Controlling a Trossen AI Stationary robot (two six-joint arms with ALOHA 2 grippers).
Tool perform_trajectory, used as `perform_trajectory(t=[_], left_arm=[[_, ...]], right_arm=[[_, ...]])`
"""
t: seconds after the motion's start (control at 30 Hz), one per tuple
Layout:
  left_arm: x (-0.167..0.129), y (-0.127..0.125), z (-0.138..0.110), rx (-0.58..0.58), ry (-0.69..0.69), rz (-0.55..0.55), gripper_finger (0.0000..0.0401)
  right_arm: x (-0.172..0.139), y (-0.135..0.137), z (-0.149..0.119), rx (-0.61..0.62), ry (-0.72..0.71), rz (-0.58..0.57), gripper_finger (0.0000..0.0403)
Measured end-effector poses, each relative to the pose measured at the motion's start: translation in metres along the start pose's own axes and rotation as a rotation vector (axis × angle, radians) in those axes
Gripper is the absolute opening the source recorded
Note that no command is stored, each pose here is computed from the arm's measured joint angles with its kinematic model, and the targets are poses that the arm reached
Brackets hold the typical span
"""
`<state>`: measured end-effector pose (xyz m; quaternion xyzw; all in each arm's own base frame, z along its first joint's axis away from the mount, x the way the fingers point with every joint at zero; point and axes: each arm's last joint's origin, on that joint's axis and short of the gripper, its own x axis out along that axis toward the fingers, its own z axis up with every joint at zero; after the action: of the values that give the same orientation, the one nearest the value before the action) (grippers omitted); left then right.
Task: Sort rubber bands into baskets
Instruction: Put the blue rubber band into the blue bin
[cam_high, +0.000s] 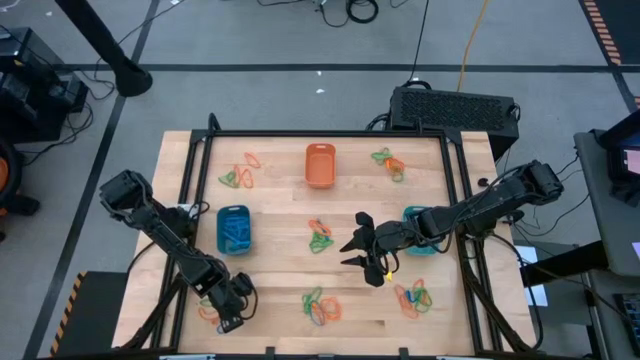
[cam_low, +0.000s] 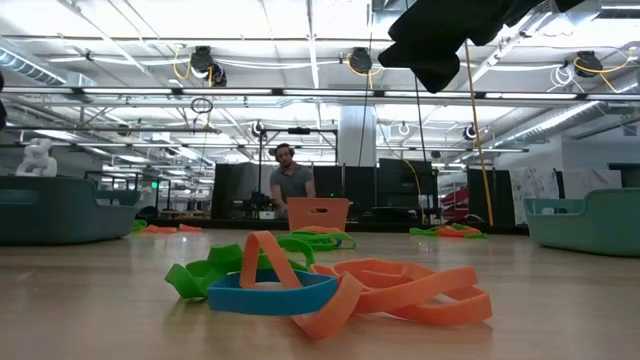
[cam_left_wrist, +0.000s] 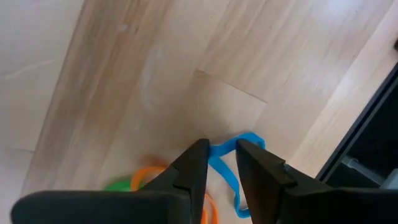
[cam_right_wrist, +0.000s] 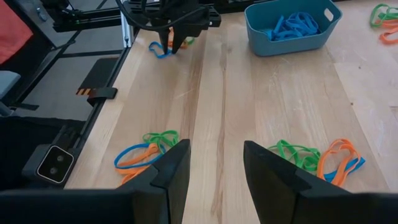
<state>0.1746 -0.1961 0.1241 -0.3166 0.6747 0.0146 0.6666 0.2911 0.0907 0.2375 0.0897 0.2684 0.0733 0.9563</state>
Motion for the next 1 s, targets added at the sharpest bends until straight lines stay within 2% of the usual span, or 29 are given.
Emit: perform_trajectory(t=[0.3, 0.47, 0.7, 0.8, 1.0], left_arm=[[0.0, -0.001, 0.001, 0.061, -0.03, 0.003, 0.0007], [-0.007, -0.01, 0.006, 0.137, -0.059, -0.012, 0.0004], [-0.034, -0.023, 0.017, 0.194, -0.197, -0.023, 0.0003], [-0.044, -0.027, 0.019, 0.177, -0.208, -0.058, 0.0003], [-0.04, -0.03, 0.009, 0.069, -0.12, -0.088, 0.001]], right_arm=[[0.0, 0.0, 0.0, 0.002, 0.0, 0.0, 0.0141], [0.0, 0.0, 0.0, 0.002, 0.0, 0.0, 0.0141], [0.0, 0.0, 0.0, 0.002, -0.001, 0.0, 0.0141], [0.0, 0.0, 0.0, 0.003, -0.001, 0.0, 0.0141], [0.0, 0.0, 0.0, 0.003, 0.002, -0.001, 0.0141]])
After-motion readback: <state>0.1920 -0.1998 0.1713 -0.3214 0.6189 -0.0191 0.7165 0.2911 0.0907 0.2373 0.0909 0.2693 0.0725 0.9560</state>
